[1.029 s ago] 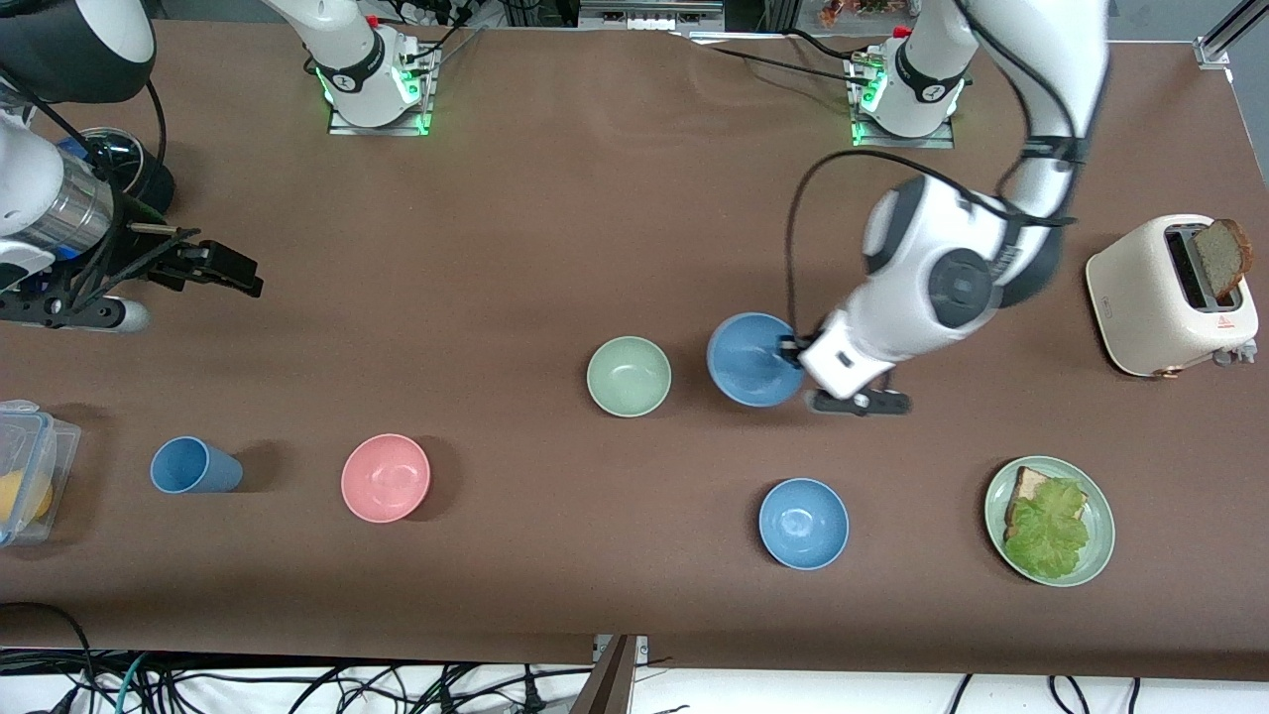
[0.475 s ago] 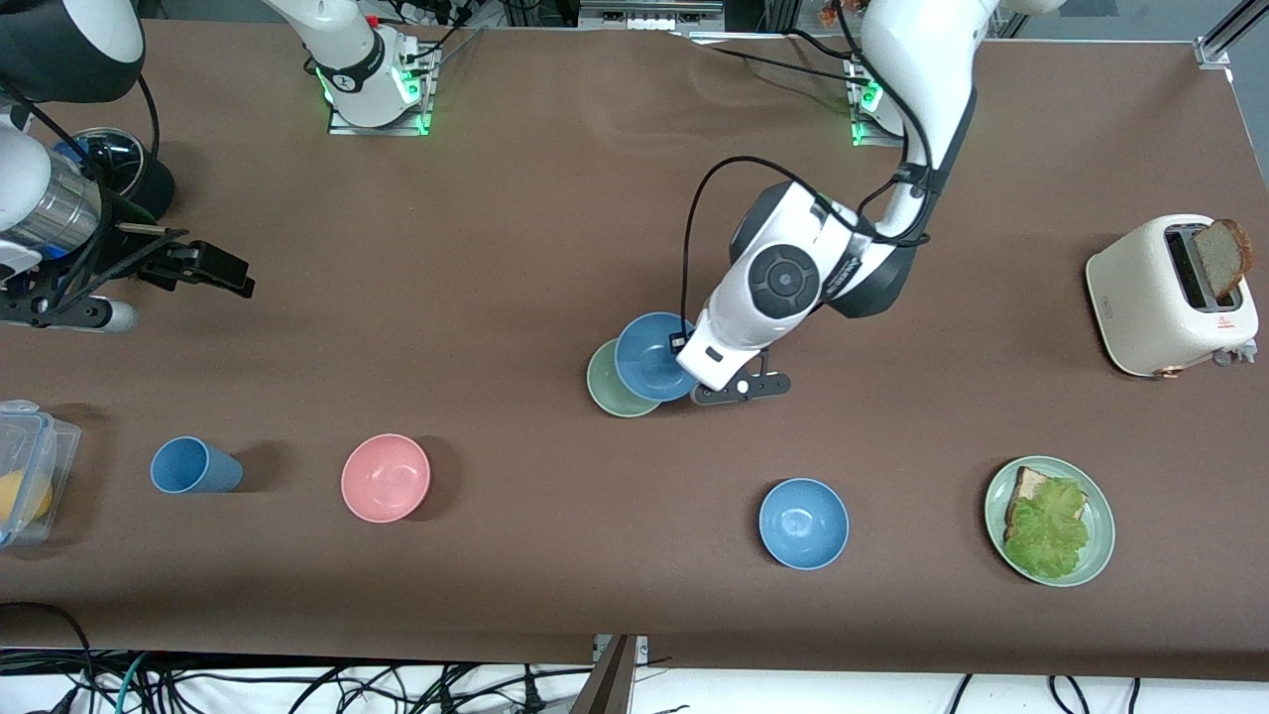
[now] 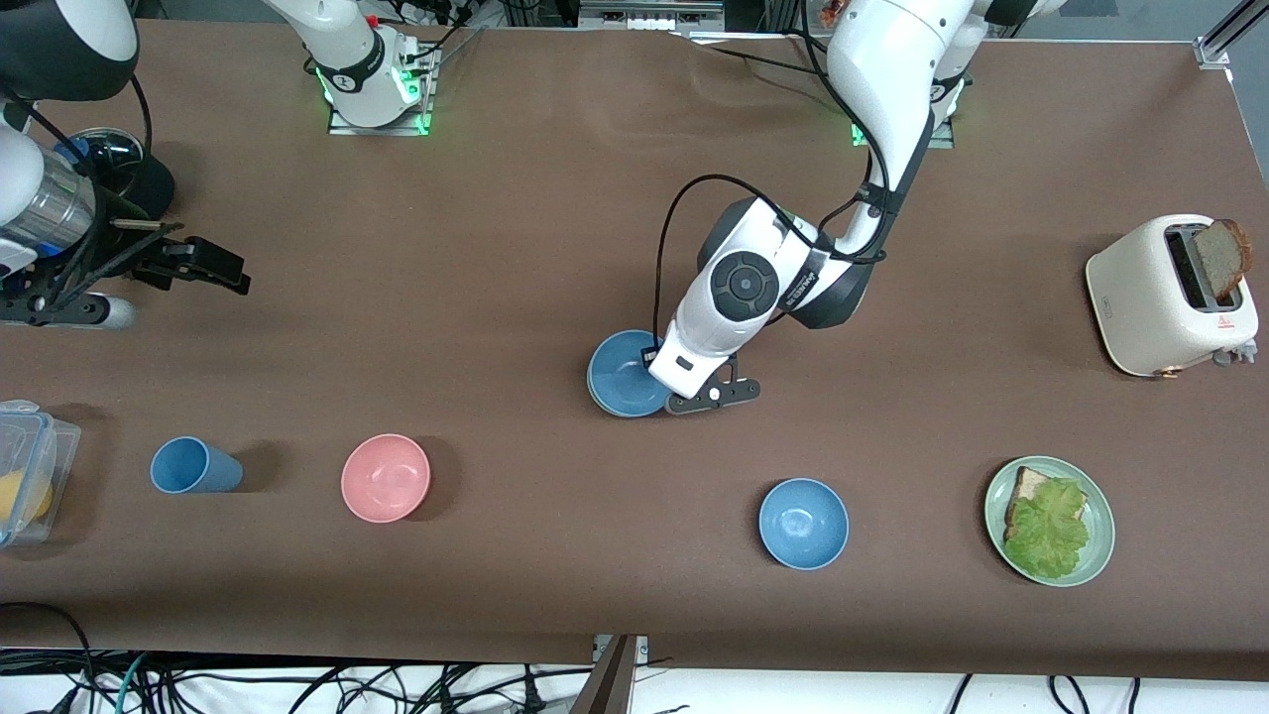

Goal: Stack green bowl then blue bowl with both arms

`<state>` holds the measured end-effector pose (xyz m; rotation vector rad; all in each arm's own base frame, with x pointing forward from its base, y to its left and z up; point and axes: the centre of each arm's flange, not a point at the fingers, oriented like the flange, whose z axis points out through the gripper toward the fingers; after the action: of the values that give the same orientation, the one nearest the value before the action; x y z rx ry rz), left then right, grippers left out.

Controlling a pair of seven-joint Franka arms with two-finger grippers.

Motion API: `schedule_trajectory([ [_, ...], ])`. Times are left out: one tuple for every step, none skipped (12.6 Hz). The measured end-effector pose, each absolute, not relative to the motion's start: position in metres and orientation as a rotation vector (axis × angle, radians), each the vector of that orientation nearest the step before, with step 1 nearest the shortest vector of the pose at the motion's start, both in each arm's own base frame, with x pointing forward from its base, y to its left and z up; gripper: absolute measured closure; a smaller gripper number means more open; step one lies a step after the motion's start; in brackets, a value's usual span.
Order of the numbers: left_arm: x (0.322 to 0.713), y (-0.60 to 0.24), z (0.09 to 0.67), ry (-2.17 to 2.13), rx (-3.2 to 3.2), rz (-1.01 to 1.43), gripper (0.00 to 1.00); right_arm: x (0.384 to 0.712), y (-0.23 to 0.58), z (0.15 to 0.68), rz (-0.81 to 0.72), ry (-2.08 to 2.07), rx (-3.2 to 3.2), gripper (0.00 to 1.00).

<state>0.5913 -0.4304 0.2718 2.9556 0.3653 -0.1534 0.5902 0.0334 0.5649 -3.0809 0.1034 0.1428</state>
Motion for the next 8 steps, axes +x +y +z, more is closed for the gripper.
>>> schedule_trajectory([
  [0.591, -0.431, 0.269, 0.369, 2.955, -0.151, 0.96, 0.588, 0.021, 0.566, 0.167, 0.092, -3.081, 0.00],
  [0.591, -0.433, 0.267, 0.370, 2.954, -0.145, 0.96, 0.586, 0.010, 0.567, 0.178, 0.091, -3.080, 0.00],
  [0.591, -0.434, 0.267, 0.369, 2.953, -0.140, 0.89, 0.585, 0.003, 0.568, 0.180, 0.093, -3.080, 0.00],
  [0.591, -0.434, 0.268, 0.371, 2.952, -0.135, 0.77, 0.584, 0.000, 0.569, 0.178, 0.093, -3.080, 0.00],
  [0.593, -0.433, 0.270, 0.375, 2.950, -0.125, 0.66, 0.584, 0.000, 0.571, 0.172, 0.091, -3.080, 0.00],
  [0.597, -0.433, 0.275, 0.378, 2.945, -0.109, 0.55, 0.585, 0.001, 0.573, 0.167, 0.088, -3.080, 0.00],
  [0.601, -0.433, 0.283, 0.379, 2.937, -0.092, 0.44, 0.585, 0.003, 0.575, 0.163, 0.082, -3.081, 0.00],
  [0.605, -0.433, 0.293, 0.379, 2.936, -0.087, 0.33, 0.585, 0.005, 0.575, 0.162, 0.073, -3.081, 0.00],
])
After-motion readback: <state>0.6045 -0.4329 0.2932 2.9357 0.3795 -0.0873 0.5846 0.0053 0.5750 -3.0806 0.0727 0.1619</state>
